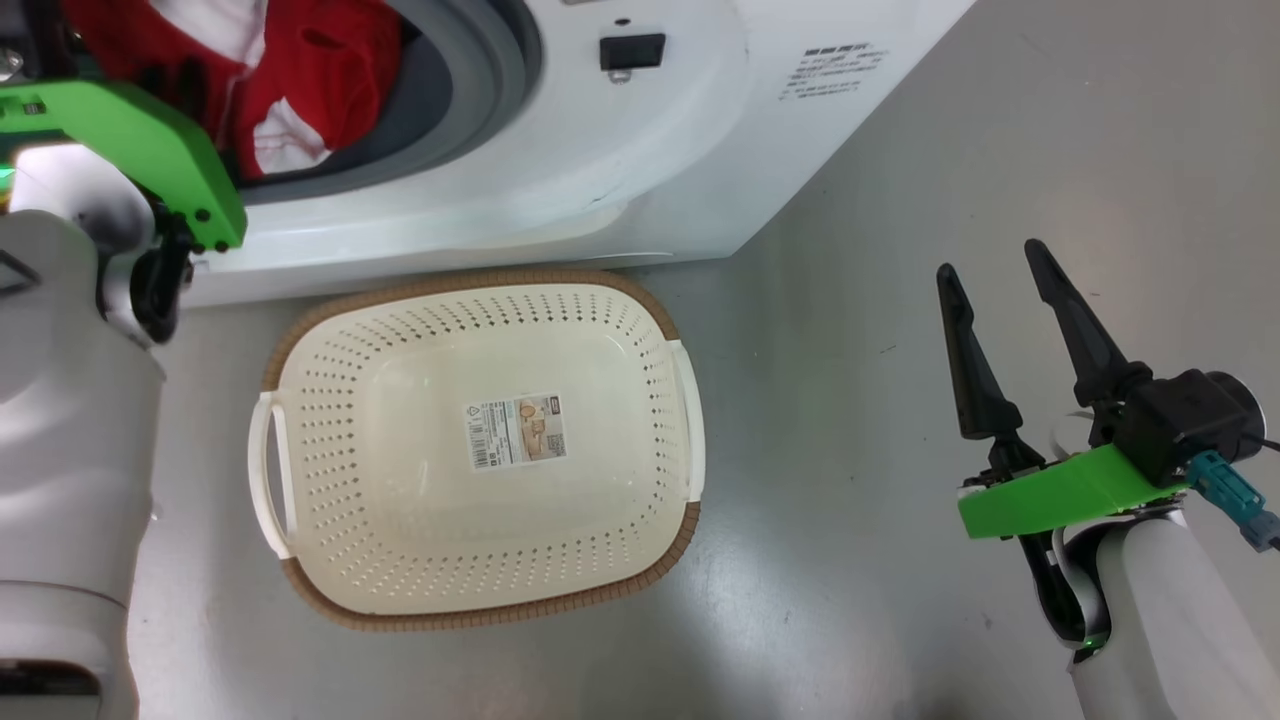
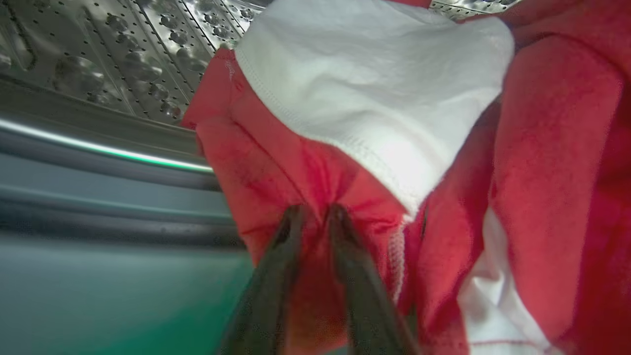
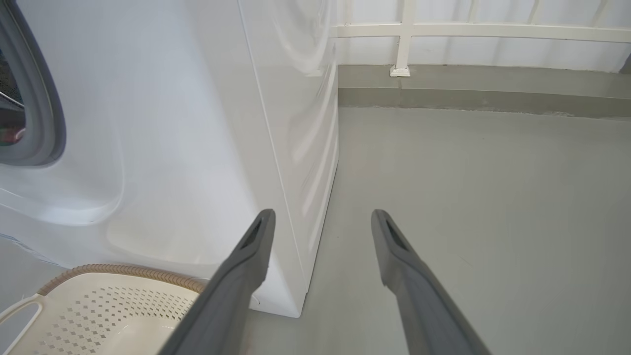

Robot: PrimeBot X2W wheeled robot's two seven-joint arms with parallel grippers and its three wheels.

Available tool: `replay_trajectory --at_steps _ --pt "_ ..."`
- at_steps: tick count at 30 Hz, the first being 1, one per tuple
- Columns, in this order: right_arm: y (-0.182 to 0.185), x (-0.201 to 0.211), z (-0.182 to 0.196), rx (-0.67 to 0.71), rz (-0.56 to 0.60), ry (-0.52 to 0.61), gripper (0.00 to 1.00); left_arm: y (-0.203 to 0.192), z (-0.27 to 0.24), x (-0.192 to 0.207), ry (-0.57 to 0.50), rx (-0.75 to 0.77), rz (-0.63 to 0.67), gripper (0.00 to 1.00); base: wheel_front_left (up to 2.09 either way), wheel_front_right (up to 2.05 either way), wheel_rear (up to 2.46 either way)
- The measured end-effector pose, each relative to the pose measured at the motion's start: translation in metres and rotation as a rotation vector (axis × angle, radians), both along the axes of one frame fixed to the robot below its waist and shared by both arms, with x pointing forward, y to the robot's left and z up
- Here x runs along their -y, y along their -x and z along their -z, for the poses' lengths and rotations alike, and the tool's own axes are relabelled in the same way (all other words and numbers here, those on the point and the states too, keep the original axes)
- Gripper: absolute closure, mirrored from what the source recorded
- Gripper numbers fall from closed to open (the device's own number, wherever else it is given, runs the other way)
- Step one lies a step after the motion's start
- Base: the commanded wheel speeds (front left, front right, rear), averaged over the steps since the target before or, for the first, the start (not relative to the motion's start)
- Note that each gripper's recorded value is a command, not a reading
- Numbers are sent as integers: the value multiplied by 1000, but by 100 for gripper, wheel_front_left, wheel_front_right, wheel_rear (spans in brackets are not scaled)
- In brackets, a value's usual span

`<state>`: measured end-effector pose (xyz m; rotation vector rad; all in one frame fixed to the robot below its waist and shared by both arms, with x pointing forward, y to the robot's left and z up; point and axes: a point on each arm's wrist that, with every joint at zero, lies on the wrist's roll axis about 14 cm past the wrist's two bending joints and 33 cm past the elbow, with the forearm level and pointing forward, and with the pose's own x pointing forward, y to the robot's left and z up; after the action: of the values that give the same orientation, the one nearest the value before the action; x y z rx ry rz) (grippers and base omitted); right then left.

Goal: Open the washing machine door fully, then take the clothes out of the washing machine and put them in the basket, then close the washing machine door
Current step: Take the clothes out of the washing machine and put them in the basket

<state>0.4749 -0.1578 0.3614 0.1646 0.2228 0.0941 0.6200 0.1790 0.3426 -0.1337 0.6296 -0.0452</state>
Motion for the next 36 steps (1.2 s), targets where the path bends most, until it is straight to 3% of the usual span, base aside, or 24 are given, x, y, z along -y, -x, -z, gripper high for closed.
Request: replay_trajectory --at_steps 9,20,36 --pt "-2 -3 -2 6 -7 -4 0 -2 -10 -1 29 72 -17 100 0 0 0" --pt "-2 -9 -14 29 -18 -19 0 0 -47 -6 65 310 -50 100 0 0 0" --pt "3 -12 -50 101 -23 -28 0 32 -147 1 125 672 -31 100 0 0 0"
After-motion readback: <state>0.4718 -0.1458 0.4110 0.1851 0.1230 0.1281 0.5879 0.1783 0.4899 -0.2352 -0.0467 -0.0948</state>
